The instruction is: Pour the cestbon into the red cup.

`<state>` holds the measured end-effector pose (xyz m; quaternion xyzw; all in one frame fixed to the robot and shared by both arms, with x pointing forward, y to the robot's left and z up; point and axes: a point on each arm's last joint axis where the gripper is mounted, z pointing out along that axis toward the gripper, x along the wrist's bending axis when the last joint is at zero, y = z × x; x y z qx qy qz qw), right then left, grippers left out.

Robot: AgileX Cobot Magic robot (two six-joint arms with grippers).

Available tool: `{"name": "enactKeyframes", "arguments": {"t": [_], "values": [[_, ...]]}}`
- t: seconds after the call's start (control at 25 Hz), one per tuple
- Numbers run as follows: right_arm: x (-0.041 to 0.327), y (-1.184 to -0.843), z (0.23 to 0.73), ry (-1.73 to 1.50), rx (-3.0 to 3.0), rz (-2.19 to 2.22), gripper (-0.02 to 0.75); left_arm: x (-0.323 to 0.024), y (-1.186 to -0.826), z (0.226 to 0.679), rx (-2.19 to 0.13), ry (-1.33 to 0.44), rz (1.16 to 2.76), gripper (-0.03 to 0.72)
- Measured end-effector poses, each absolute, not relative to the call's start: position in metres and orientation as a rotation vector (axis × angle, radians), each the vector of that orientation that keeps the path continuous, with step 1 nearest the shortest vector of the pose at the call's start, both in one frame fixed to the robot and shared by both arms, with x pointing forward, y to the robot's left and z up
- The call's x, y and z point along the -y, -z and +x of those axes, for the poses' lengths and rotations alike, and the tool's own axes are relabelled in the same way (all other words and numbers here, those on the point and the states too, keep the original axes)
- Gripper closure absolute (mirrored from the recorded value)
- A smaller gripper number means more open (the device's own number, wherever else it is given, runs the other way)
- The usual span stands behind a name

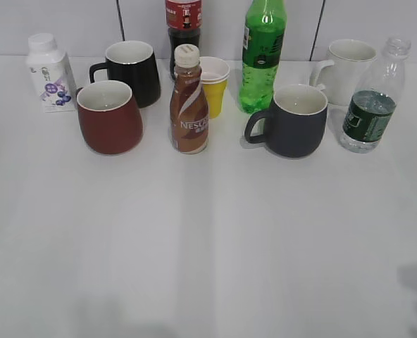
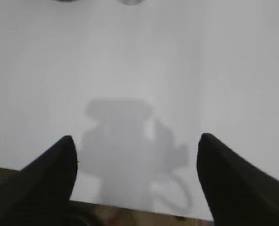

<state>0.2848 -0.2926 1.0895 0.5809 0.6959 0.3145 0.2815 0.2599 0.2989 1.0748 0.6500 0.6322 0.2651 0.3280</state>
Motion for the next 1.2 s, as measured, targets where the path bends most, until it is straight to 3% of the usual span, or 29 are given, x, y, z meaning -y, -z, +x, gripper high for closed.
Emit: {"name": "enactKeyframes", "arguments": {"t": [0.32, 0.68, 1.2], "values": [[0.301, -1.091, 0.245, -0.973, -1.728, 1.475, 0.148, -0.298, -1.057, 0.269, -1.636, -0.707, 1.722, 0.441], [0.297, -1.057, 0.259, -0.936, -1.783, 1.521, 0.148, -0.302, -1.058, 0.27, -1.642, -0.767, 1.738, 0.441], [0.297, -1.054, 0.26, -0.928, -1.791, 1.525, 0.148, -0.302, -1.058, 0.27, -1.641, -0.771, 1.739, 0.442]]}}
